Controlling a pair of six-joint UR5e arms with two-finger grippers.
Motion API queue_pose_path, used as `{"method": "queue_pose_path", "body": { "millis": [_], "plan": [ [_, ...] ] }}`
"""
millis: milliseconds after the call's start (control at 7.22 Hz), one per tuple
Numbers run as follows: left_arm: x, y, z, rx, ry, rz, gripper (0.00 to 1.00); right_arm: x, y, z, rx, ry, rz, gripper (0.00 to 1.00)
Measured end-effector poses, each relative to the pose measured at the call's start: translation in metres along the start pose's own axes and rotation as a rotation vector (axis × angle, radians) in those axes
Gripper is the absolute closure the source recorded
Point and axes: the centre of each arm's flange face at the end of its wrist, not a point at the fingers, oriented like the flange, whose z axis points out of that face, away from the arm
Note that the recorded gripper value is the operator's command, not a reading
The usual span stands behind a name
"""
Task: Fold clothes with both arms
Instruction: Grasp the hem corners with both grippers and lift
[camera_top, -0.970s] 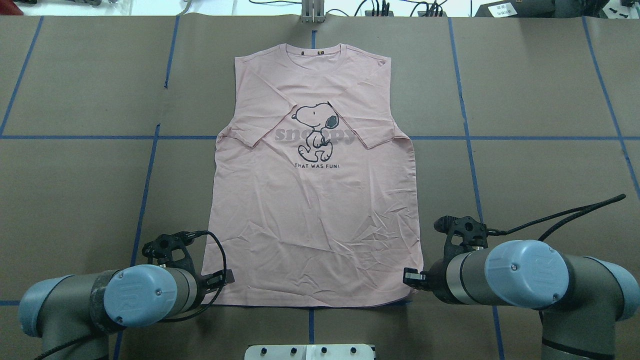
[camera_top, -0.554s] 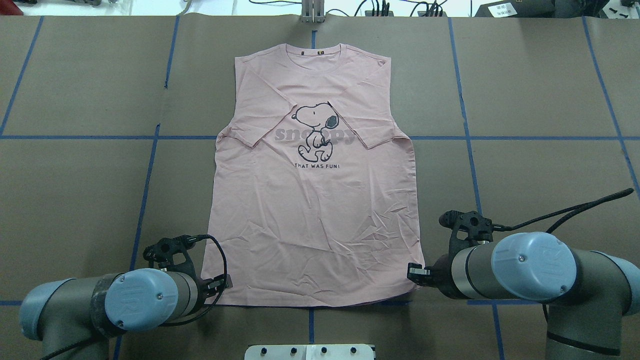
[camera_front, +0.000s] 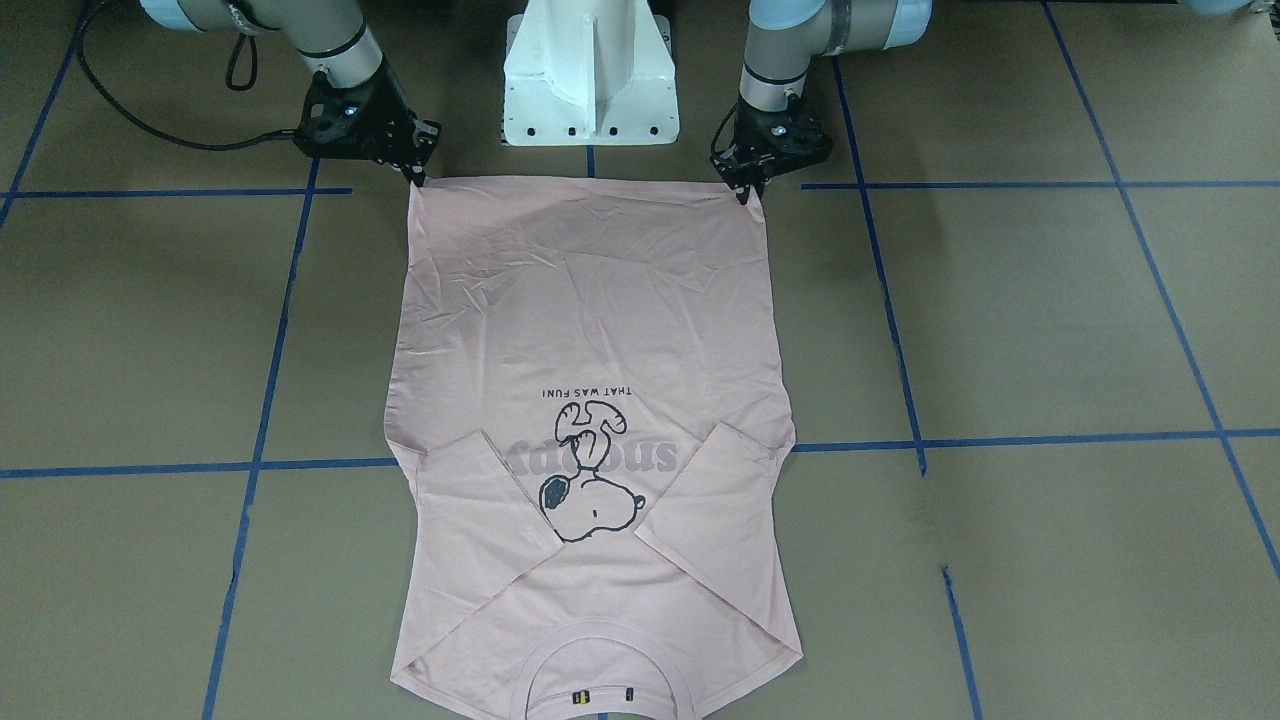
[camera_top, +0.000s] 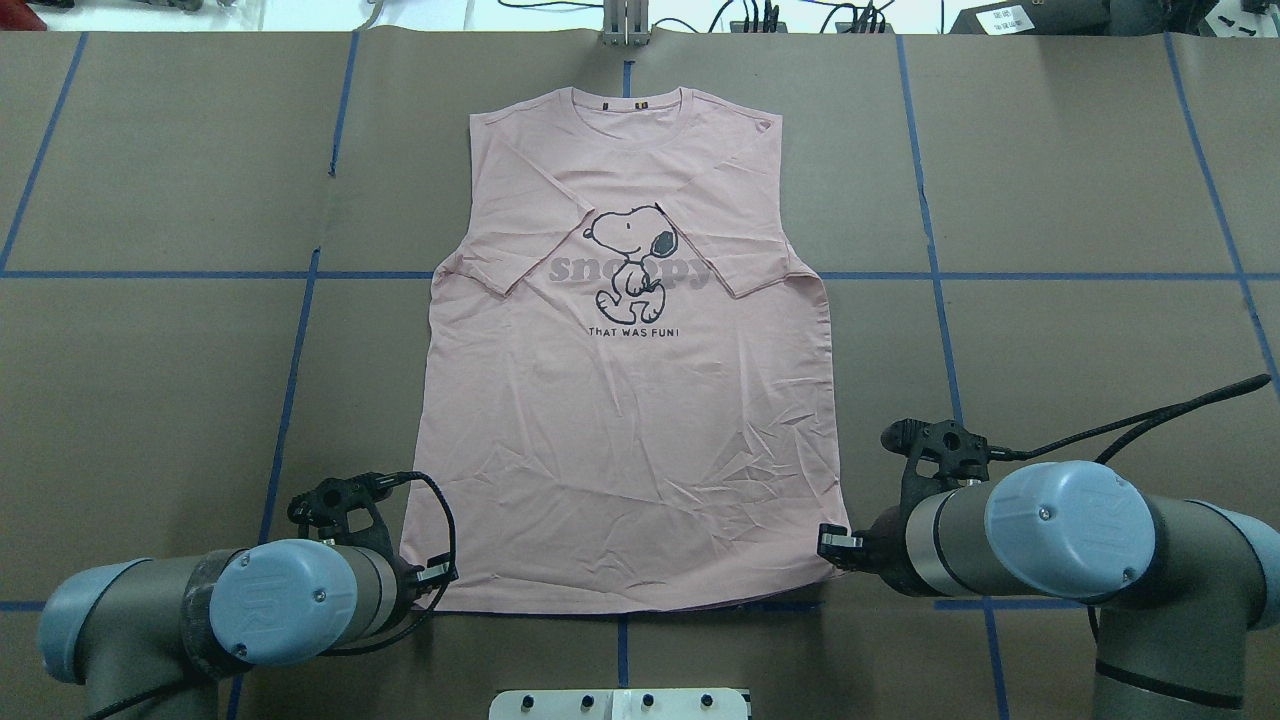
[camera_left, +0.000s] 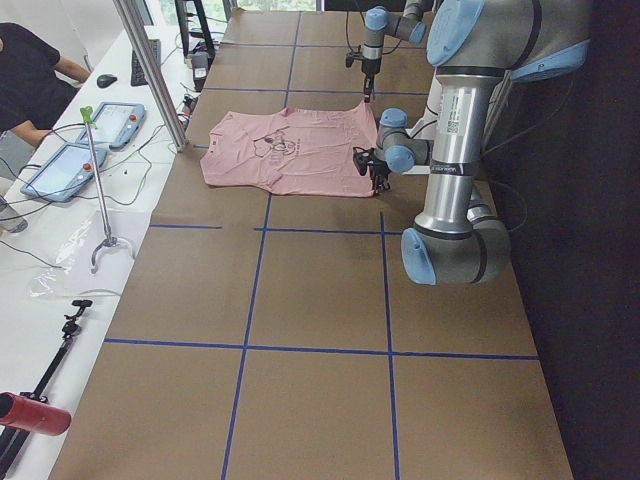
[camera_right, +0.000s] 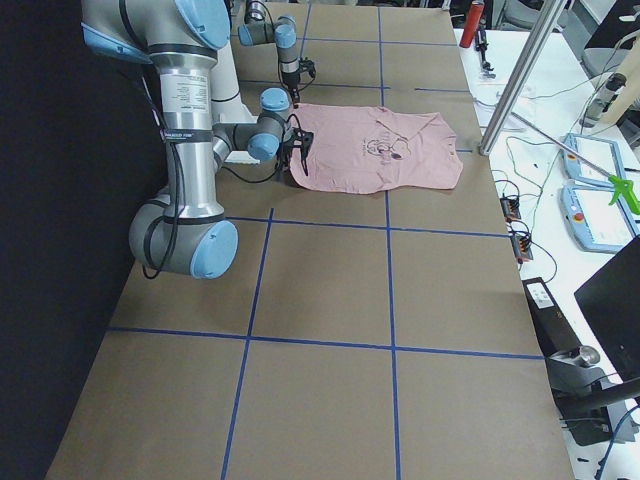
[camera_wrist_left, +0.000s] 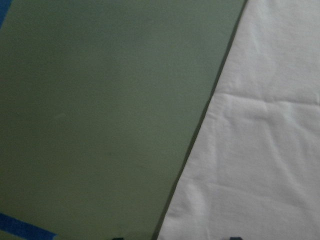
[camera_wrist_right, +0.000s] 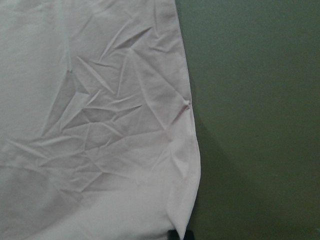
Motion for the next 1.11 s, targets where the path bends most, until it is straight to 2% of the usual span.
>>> {"method": "queue_pose_path", "body": {
  "millis": [277, 554, 831, 1108],
  "plan": [
    [0.003, 0.002, -0.014, -0.01, 0.016, 0.002, 1.0, 0.0, 0.0, -0.002, 0.0, -0.003, 0.0, 1.0],
    [0.006, 0.006, -0.056, -0.038, 0.038, 0.004, 1.0, 0.003, 0.004, -0.015, -0.024, -0.017, -0.004, 1.0],
    [0.004, 0.023, -0.097, -0.077, 0.052, 0.026, 1.0, 0.008, 0.019, -0.029, -0.093, -0.029, -0.017, 1.0],
    [-0.004, 0.049, -0.136, -0.133, 0.05, 0.067, 1.0, 0.015, 0.051, -0.052, -0.2, -0.043, -0.054, 1.0]
  ]
}}
